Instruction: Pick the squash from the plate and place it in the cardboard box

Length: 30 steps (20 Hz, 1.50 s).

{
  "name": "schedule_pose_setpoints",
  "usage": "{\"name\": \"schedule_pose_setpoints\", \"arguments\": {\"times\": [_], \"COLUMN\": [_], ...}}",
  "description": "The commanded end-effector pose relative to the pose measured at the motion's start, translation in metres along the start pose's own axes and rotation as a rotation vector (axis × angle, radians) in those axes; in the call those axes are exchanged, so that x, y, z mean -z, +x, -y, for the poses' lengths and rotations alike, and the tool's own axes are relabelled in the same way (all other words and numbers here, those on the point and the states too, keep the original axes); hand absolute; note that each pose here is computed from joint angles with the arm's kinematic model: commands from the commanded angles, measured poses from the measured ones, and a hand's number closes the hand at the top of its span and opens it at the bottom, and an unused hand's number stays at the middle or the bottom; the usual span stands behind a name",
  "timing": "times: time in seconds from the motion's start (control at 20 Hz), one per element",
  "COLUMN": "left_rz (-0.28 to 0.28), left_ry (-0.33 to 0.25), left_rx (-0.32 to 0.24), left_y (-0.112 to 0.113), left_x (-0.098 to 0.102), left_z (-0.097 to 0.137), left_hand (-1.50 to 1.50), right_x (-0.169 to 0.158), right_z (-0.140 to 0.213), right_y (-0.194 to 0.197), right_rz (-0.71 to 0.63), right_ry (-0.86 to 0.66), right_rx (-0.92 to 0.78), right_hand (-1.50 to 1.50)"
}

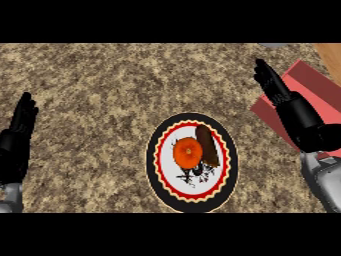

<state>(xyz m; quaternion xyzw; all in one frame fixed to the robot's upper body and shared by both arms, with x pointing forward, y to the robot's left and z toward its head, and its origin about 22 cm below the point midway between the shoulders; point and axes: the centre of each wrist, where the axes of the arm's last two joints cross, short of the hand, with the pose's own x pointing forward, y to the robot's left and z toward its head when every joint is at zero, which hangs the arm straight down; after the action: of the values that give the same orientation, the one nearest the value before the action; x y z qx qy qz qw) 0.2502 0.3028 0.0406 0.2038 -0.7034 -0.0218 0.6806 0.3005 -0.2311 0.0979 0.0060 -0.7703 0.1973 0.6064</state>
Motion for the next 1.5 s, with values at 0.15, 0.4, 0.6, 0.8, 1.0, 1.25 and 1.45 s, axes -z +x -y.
{"name": "schedule_pose_setpoints", "arguments": {"times": [0.15,0.4,0.6,0.8,1.0,1.25,1.45], "left_rz": [0.201,0.252,0.270,0.254,0.253,0.278,0.268], "left_ry": [-0.241,-0.469,-0.467,-0.479,-0.495,-0.471,-0.501], "left_rx": [0.056,0.017,0.039,0.044,0.022,0.035,0.026], "left_y": [0.027,0.022,0.040,0.027,0.036,0.033,0.040], "left_x": [0.017,0.015,0.029,0.027,0.022,0.030,0.028], "left_z": [0.012,0.030,0.037,0.028,0.032,0.035,0.046], "left_hand": [0.00,0.00,0.00,0.00,0.00,0.00,0.00], "right_x": [0.007,0.001,-0.007,-0.012,-0.009,-0.008,0.000], "right_z": [0.024,0.054,0.041,0.042,0.029,-0.010,-0.054], "right_y": [0.064,0.069,0.024,0.041,0.058,0.095,0.113], "right_rz": [0.203,0.129,0.243,0.307,0.252,0.123,0.068], "right_ry": [-0.038,-0.059,0.052,0.188,0.290,0.471,0.577], "right_rx": [-0.015,-0.295,-0.374,-0.564,-0.695,-0.926,-1.011], "right_hand": [-1.50,-1.50,-1.50,-1.50,-1.50,-1.50,-1.50]}}
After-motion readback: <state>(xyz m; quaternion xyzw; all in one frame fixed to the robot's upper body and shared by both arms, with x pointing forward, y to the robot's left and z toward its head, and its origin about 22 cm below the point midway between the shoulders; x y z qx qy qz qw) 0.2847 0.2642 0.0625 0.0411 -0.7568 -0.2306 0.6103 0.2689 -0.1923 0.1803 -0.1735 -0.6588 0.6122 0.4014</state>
